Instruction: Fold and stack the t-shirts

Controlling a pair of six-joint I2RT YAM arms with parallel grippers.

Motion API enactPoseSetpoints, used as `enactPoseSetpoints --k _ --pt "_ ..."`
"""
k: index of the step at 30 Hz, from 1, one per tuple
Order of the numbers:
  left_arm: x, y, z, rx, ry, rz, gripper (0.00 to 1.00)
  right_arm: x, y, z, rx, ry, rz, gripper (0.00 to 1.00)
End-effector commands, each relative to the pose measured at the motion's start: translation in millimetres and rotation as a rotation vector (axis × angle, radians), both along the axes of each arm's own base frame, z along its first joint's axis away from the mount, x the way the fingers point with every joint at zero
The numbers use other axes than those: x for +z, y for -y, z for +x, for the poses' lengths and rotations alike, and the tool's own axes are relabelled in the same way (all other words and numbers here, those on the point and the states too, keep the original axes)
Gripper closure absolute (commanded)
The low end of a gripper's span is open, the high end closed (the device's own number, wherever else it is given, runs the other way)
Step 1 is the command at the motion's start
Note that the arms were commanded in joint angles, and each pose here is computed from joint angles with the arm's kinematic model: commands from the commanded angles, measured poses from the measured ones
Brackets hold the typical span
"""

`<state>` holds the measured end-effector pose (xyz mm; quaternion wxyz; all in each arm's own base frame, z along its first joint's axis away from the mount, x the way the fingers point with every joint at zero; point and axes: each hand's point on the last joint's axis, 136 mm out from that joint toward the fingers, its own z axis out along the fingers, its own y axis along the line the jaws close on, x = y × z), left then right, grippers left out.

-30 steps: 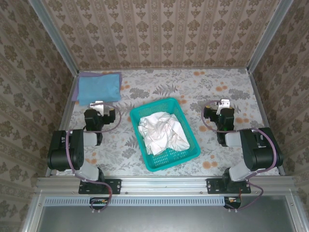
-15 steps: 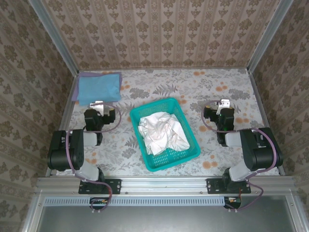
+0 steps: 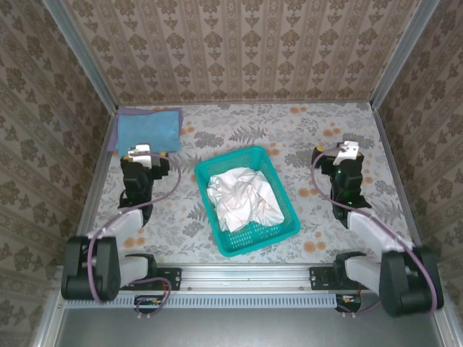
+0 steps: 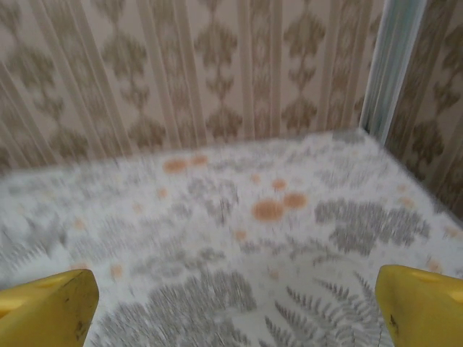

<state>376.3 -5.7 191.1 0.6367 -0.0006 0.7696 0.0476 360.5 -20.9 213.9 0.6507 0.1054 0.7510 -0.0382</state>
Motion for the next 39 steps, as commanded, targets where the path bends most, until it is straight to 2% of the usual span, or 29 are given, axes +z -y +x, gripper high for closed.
enactPoseSetpoints --k 1,4,6,7,10,12,14,17,20,25,28,30,34,38,39 --pt "43 -8 3 0.045 0.009 -0.156 0.00 21 11 -24 -0.074 -0.008 0.133 0.00" --pt "75 -18 6 0.079 -0.040 -0.366 0.00 51 3 -29 -0.033 0.009 0.217 0.01" --pt "69 -43 -1 0.243 -0.137 -0.523 0.00 63 -8 -25 0.024 -0.005 0.279 0.00" --pt "67 -53 -7 0.328 -0.152 -0.561 0.00 68 -15 -22 0.053 -0.027 0.321 0.01" --pt "61 -42 -7 0.295 -0.154 -0.662 0.00 66 -56 -7 0.248 -0.132 0.418 0.01" --pt "53 -19 -8 0.266 -0.217 -0.688 0.00 49 -86 0 0.337 -0.245 0.491 0.04" --pt "40 25 -13 0.198 -0.340 -0.637 0.00 22 -116 -3 0.394 -0.434 0.523 0.11" --pt "32 109 -32 0.044 -0.488 -0.495 0.02 -13 -147 -21 0.437 -0.675 0.468 0.13" --pt "16 190 -63 -0.124 -0.649 -0.366 0.03 -35 -158 -42 0.438 -0.812 0.474 0.14" --pt "-21 280 -117 -0.365 -0.945 -0.136 0.03 -69 -154 -72 0.391 -0.985 0.449 0.14" --pt "-53 302 -140 -0.410 -1.110 -0.032 0.03 -87 -150 -84 0.372 -1.046 0.444 0.17" --pt "-71 307 -147 -0.401 -1.202 -0.005 0.07 -95 -150 -88 0.365 -1.072 0.444 0.20" --pt "-92 315 -151 -0.414 -1.274 0.084 0.11 -106 -161 -93 0.400 -1.118 0.497 0.26" --pt "-103 313 -147 -0.391 -1.308 0.131 0.31 -111 -169 -96 0.420 -1.142 0.513 0.27" --pt "-106 314 -147 -0.393 -1.311 0.124 0.39 -113 -172 -96 0.428 -1.144 0.516 0.27"
